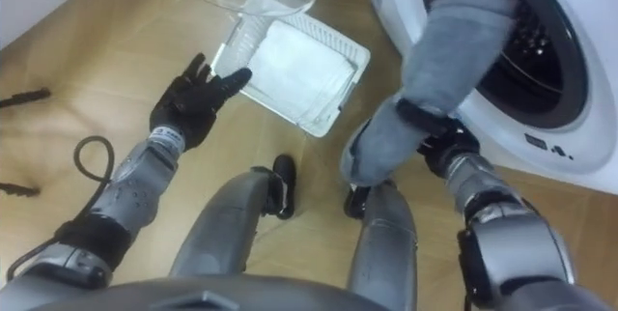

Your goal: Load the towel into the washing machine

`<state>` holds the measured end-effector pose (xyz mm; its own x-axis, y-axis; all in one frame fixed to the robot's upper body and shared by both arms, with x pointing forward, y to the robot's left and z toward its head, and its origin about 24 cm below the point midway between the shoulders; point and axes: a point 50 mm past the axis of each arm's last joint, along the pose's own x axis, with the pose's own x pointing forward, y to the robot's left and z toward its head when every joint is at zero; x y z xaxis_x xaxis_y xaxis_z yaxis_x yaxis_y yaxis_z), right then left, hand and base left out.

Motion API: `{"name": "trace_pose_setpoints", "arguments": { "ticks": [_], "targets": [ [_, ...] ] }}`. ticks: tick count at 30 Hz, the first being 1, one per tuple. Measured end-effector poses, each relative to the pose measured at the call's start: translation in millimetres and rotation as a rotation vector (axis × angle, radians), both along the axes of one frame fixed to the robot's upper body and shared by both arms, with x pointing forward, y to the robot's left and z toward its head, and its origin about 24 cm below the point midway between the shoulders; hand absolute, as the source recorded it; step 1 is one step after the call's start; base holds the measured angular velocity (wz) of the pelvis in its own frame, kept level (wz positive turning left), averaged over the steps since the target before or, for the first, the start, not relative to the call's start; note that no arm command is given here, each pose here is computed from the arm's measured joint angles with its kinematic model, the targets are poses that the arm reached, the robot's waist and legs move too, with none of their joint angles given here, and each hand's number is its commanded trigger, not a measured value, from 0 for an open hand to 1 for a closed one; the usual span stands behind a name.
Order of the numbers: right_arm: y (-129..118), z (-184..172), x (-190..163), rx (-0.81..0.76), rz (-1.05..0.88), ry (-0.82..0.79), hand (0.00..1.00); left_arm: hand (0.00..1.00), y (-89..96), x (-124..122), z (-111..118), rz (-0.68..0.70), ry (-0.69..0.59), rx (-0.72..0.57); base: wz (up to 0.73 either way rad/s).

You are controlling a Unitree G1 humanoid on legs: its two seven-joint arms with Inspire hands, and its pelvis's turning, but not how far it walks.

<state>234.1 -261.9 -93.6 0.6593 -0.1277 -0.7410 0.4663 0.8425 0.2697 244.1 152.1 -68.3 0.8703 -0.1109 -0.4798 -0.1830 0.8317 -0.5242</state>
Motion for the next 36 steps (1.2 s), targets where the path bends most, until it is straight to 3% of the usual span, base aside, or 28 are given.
{"name": "trace_pose_setpoints", "arguments": {
  "ticks": [8, 17, 23, 30, 31, 32, 36],
  "targets": [
    [-7.8, 7.5, 6.2, 0.157, -0.185, -0.053, 1.0, 0.0, -11.5, 3.6, 3.8, -0.034, 0.025, 0.0, 0.04],
    [-22.7, 42.9, 42.0, 0.328, -0.438, -0.205, 1.0, 0.0, -4.0, 5.8, 17.6, -0.036, -0.023, 0.069, -0.05],
    [-48.2, 71.1, 54.2, 0.308, -0.555, -0.261, 1.0, 0.0, 0.4, 2.8, 22.6, 0.0, -0.03, 0.094, -0.01],
    [-44.7, 85.9, 67.8, 0.345, -0.61, -0.237, 1.0, 0.0, 0.8, -3.0, 28.8, 0.013, -0.075, 0.15, 0.08],
    [-44.1, 89.7, 70.9, 0.367, -0.628, -0.24, 0.61, 0.0, 1.3, -4.0, 29.3, 0.016, -0.083, 0.155, 0.09],
    [-44.0, 92.1, 72.9, 0.375, -0.646, -0.235, 0.0, 0.0, 2.0, -5.3, 28.9, 0.017, -0.087, 0.164, 0.08],
    [-46.0, 95.4, 74.0, 0.416, -0.724, -0.207, 0.0, 0.0, 4.5, -5.1, 31.0, 0.032, -0.117, 0.191, 0.13]
  ]
}}
